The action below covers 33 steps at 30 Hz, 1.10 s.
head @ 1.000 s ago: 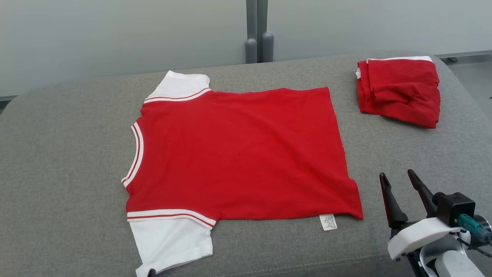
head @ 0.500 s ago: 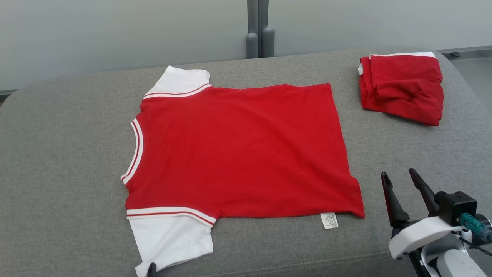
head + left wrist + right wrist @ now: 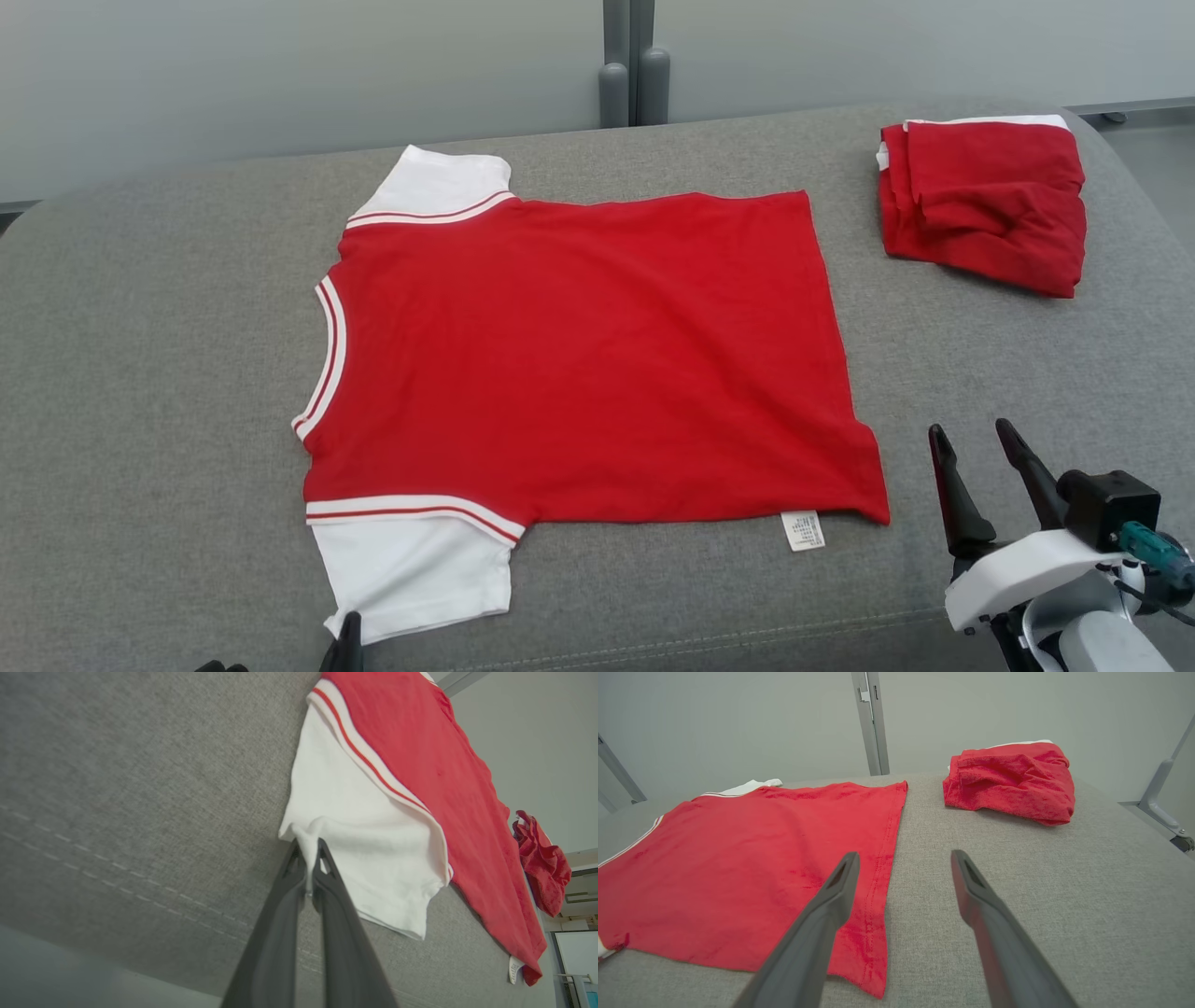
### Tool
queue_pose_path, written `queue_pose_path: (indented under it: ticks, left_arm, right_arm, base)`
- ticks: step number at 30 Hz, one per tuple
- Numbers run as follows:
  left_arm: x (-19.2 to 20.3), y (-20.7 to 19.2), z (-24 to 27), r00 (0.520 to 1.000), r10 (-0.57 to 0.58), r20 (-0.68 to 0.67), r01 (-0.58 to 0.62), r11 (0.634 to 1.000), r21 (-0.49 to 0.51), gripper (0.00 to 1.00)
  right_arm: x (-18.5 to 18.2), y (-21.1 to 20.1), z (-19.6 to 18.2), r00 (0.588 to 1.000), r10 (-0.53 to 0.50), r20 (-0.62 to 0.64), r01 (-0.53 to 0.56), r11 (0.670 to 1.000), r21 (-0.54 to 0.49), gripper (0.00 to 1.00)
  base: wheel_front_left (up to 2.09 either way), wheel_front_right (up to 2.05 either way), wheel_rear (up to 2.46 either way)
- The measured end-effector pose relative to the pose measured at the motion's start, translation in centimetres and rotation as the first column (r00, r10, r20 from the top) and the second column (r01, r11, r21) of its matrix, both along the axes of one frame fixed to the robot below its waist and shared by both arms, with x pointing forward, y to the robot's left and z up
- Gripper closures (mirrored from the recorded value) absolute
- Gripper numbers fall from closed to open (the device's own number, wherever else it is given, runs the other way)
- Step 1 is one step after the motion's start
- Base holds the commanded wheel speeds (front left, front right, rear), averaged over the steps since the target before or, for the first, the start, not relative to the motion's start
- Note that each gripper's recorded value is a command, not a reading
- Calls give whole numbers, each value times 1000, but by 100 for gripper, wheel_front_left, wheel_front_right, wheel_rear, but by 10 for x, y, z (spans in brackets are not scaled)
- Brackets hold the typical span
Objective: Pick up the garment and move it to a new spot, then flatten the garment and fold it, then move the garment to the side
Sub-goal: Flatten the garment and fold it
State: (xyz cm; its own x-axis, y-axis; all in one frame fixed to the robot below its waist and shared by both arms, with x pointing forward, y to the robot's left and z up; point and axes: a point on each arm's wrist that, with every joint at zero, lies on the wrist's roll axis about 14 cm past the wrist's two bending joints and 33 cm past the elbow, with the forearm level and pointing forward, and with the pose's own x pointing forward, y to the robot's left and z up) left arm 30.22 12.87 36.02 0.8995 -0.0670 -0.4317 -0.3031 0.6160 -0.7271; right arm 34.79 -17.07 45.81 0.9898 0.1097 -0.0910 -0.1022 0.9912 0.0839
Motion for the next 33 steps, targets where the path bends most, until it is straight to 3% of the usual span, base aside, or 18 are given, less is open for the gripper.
queue_pose_path:
  ticks: [5,12,17,23,27,30,32,33]
  left_arm:
    - [7,2,11,999,15,46,-15,1000,-11,100]
    - [13,2,24,995,16,100,-15,1000,-11,100]
    - [15,1,31,992,9,129,-9,1000,-3,100]
    - [17,0,38,988,-4,156,2,1000,10,100]
    - [16,3,36,989,5,151,-7,1000,18,100]
    - [16,6,35,989,14,146,-17,1000,19,100]
    - [15,8,34,990,19,143,-23,1000,21,100]
    - [15,9,34,990,23,142,-27,999,22,100]
  right_arm:
    - [-9,-3,-26,992,-75,-99,88,987,131,0]
    - [-23,10,-62,961,-109,-256,191,928,320,0]
    - [-27,16,-80,939,-94,-332,224,898,378,0]
    - [-23,18,-94,911,-97,-401,296,831,471,0]
    - [-14,28,-97,909,-62,-412,276,830,484,1]
    - [-9,35,-100,906,-34,-423,262,829,495,6]
    - [-7,40,-102,903,-17,-429,250,833,494,18]
    - [-6,42,-103,902,-4,-431,240,835,495,29]
  base:
    - [0,0,0]
    - [0,0,0]
    - [0,0,0]
    - [0,0,0]
    - [0,0,0]
    - [0,0,0]
    - [0,0,0]
    - [0,0,0]
